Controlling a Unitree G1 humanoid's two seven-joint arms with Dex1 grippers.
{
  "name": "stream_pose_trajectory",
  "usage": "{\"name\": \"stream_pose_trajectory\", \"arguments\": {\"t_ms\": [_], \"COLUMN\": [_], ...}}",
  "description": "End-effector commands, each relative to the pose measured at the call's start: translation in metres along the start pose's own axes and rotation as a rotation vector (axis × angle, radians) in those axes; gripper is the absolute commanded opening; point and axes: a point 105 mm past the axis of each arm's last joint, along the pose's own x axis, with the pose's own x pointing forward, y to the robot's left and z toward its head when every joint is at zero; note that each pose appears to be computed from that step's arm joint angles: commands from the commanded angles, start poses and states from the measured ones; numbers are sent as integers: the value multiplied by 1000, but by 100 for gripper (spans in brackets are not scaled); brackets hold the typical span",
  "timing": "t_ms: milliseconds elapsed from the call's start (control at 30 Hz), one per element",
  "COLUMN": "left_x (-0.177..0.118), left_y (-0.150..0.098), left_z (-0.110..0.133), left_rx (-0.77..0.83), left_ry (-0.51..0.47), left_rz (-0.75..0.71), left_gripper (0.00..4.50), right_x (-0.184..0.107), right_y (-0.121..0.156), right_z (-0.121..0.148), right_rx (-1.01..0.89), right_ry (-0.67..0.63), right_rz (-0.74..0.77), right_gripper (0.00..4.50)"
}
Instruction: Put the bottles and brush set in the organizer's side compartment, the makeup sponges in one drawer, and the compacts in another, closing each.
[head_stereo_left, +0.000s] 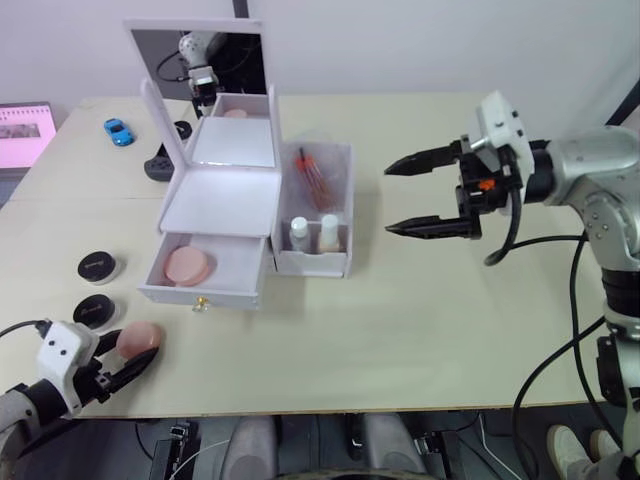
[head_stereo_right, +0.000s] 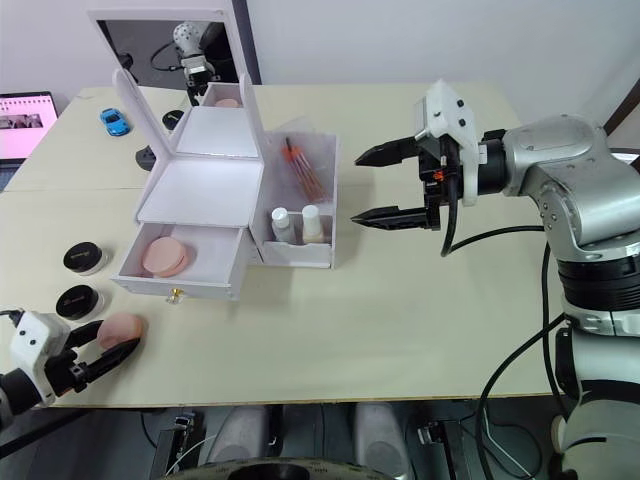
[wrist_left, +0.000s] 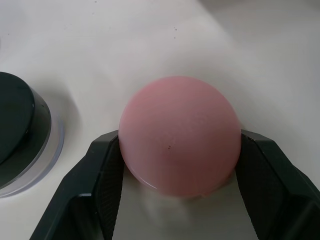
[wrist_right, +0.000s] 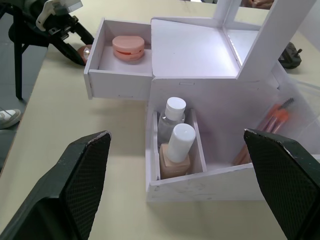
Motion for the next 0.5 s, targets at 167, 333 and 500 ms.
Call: {"name": "stream_pose_trajectory", "arguments": {"t_ms": [167,333,500], "left_x": [-33,-51,-42], "left_y": [27,24,5], "left_z": [62,117,179], "left_rx": [-41,-66,-54], "left_ry": [-311,-467,-525], "left_rz": [108,59,-125], "left_gripper": [266,266,266], "right_x": [-3,-3,-6], "right_y": [-4,-3,-1], "right_z": [15,20,31], "right_rx": [-66,-50,2], "right_ry": [-23,-47,-104], "right_rz": [-17,8,38], "right_gripper": [450,450,450]}}
